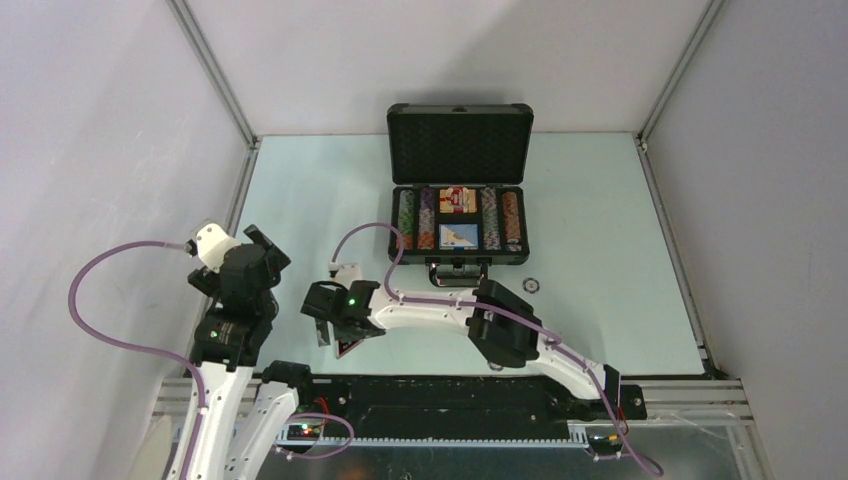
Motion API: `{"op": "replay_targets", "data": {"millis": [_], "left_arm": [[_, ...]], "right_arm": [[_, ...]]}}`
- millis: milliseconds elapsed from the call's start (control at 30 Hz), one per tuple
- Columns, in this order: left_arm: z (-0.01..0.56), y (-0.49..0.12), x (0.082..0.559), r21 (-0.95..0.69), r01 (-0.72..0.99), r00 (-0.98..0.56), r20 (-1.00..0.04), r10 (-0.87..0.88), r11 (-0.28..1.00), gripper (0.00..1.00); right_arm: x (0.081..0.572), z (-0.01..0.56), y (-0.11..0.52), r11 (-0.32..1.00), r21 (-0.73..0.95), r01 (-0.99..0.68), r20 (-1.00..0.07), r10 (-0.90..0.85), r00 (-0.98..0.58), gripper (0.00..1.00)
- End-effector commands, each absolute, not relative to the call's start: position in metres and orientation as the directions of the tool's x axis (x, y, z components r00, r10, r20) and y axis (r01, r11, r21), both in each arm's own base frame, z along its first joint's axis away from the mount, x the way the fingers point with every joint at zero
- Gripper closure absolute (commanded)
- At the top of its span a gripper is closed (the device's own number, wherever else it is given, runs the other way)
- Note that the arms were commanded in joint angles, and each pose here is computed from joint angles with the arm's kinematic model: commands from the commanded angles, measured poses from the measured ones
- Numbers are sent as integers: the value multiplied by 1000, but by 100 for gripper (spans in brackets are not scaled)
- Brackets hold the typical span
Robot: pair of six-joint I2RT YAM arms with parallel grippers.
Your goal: Pack up texas hold em set
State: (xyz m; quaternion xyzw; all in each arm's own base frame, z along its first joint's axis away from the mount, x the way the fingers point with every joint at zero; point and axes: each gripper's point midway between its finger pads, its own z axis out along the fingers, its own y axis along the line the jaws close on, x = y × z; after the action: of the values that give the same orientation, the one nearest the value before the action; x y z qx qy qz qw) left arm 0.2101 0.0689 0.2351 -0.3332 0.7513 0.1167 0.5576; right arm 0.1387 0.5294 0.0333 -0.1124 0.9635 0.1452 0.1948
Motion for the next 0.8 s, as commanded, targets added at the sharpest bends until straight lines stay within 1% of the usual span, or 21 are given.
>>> {"op": "replay_targets", "data": {"millis": [0,133,233,367,600,767], "left_arm": [[255,70,210,-245,-626,-95,-918,-385,740,2],[255,69,210,-246,-624,-96,-918,-385,742,2],[255,69,210,-247,-623,-96,-917,-386,742,2],[255,68,210,-248,-619,-98,-917,-386,745,2],[254,67,211,-246,-613,-105,-917,-386,751,2],[254,66,211,-246,-609,-107,-917,-385,754,2]], "right_arm": [[133,26,527,936,199,-291,-393,-196,-898,1],[129,23,530,932,204,-300,-384,-206,-900,7],[127,18,533,929,203,-310,-372,-219,-902,17],[124,9,532,928,186,-322,-358,-241,-902,24],[118,-10,526,933,135,-334,-334,-275,-902,30],[113,-27,515,937,82,-340,-309,-301,-902,32]]}}
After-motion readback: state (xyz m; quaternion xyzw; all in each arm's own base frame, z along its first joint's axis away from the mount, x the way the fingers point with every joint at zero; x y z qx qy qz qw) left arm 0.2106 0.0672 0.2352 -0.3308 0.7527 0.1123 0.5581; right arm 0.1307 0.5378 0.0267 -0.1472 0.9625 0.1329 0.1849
